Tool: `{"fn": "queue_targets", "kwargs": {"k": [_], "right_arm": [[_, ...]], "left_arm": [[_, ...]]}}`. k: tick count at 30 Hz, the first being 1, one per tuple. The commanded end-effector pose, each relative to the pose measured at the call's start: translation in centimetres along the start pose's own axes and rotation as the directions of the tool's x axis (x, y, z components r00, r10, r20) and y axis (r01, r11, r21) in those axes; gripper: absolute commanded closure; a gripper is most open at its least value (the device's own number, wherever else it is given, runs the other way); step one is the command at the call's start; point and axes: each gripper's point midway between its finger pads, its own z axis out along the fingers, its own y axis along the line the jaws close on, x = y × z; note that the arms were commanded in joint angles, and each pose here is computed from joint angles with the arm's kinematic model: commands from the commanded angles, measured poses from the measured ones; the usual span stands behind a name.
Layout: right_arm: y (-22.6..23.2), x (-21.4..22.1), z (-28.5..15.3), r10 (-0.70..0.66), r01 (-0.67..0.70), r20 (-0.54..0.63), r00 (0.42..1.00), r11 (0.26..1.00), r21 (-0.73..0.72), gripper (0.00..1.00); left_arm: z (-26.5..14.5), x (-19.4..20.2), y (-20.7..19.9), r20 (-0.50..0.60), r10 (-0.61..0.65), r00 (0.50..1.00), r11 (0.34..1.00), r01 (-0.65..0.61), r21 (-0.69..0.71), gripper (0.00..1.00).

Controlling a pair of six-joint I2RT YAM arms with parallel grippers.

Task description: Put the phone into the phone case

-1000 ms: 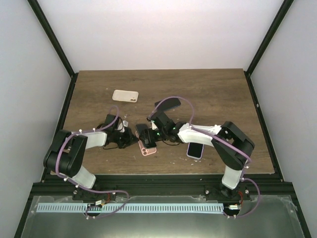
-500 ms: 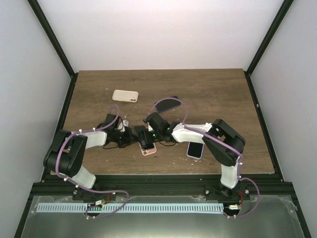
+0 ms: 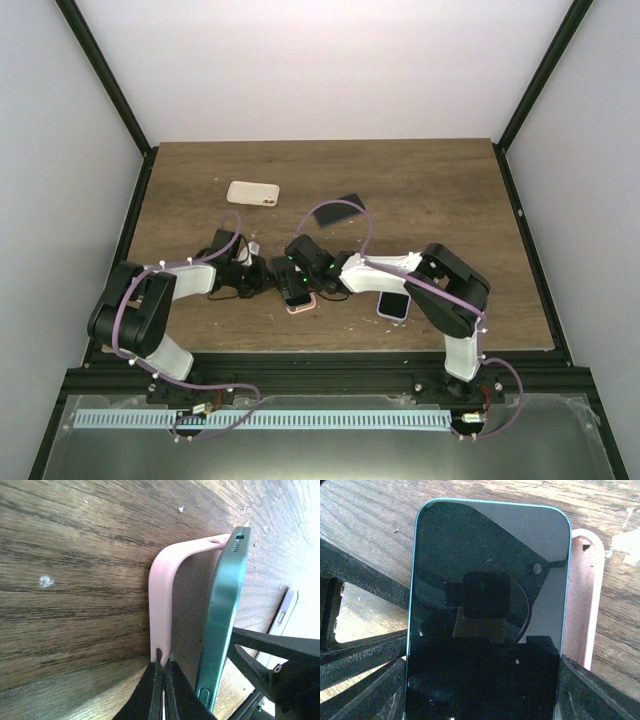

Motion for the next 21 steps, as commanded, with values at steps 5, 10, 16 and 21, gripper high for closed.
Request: {"fn": "queue_targets", "kwargs": {"k": [5, 10, 16, 21], "right_arm": [[-1.4, -0.5, -1.0, 0.035, -0.038, 0.028, 0.999, 0.995, 0.096, 0.53], [-2.2, -0.1, -1.1, 0.053, -0.056, 0.029, 0.998, 0.988, 0.143, 0.53], [-2.4, -0.3, -1.6, 0.034, -0.041, 0.05, 0.998, 0.986, 0.159, 0.54], [-3.0, 0.1, -1.5, 0.043, -0.051, 0.048, 0.998, 0.983, 0.175, 0.54]], "left_arm": [[-0.3, -0.2, -1.2, -0.006, 0.025, 1.0, 0.999, -0.024, 0.027, 0.97], [-0.3, -0.2, -1.0, -0.006, 0.022, 1.0, 1.0, -0.021, 0.023, 0.97], [-0.2, -0.3, -0.7, -0.006, 0.02, 1.0, 1.0, -0.02, 0.014, 0.97], [-0.2, -0.4, -0.4, -0.001, 0.024, 1.0, 1.0, -0.024, 0.005, 0.97]]}}
